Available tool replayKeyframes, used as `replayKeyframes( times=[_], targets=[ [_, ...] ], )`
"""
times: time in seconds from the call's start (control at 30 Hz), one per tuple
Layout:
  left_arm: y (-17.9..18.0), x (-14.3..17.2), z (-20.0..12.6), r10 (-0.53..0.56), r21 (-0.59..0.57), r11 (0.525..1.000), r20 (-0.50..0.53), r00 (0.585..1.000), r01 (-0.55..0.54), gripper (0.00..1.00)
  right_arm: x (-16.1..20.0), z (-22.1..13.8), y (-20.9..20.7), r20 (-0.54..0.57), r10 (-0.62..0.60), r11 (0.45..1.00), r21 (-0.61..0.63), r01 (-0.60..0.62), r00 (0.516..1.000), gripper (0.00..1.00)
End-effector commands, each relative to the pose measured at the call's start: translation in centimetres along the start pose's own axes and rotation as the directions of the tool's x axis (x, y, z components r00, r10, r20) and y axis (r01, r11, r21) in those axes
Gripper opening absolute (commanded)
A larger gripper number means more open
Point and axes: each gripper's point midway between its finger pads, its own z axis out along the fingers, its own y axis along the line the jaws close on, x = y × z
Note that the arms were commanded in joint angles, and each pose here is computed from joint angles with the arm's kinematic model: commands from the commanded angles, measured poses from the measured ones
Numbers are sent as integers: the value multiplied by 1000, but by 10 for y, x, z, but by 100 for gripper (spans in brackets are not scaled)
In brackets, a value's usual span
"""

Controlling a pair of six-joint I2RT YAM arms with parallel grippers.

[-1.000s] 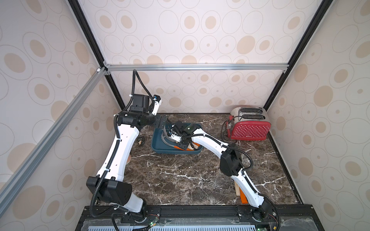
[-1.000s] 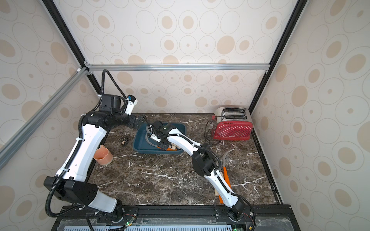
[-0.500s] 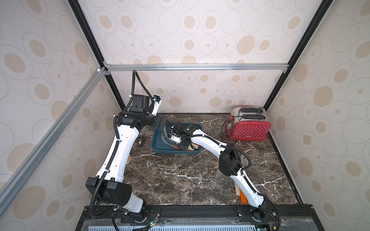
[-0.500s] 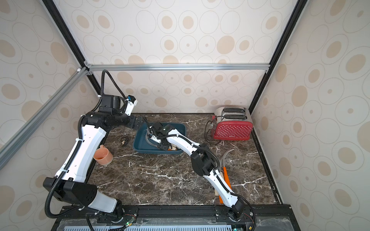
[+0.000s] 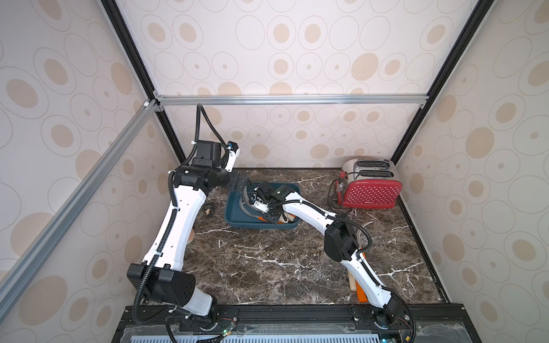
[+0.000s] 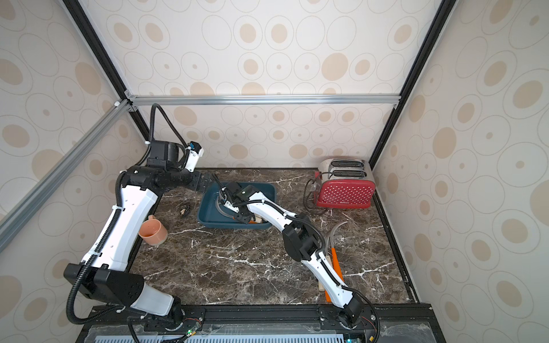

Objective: Put small sickles into storage boxes
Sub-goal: Place the sickle in the storage box.

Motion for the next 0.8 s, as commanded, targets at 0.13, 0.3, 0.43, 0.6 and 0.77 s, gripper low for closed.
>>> replayKeyframes(
  times=[0.13, 0.3, 0.43, 0.6, 0.77],
  targets=[
    [0, -9, -11, -8, 4, 1000, 36, 999, 8, 99, 0, 7, 1, -12, -8, 1000, 7, 8, 1000, 25],
    [1, -10, -13, 1, -7, 1000, 39, 999, 0, 99, 0, 11, 2, -14, 2, 1000, 3, -2, 1000, 27],
    [3, -12, -17, 11, -17, 1000, 46, 999, -10, 99, 3, 13, 2, -30, 3, 1000, 6, -3, 1000, 29],
    [2, -15, -15, 8, -9, 1000, 49, 999, -8, 99, 6, 13, 2, -43, 6, 1000, 6, -6, 999, 32],
    [3, -14, -17, 9, -12, 1000, 50, 999, -8, 99, 7, 13, 0, -47, 12, 1000, 19, -11, 999, 38]
  ],
)
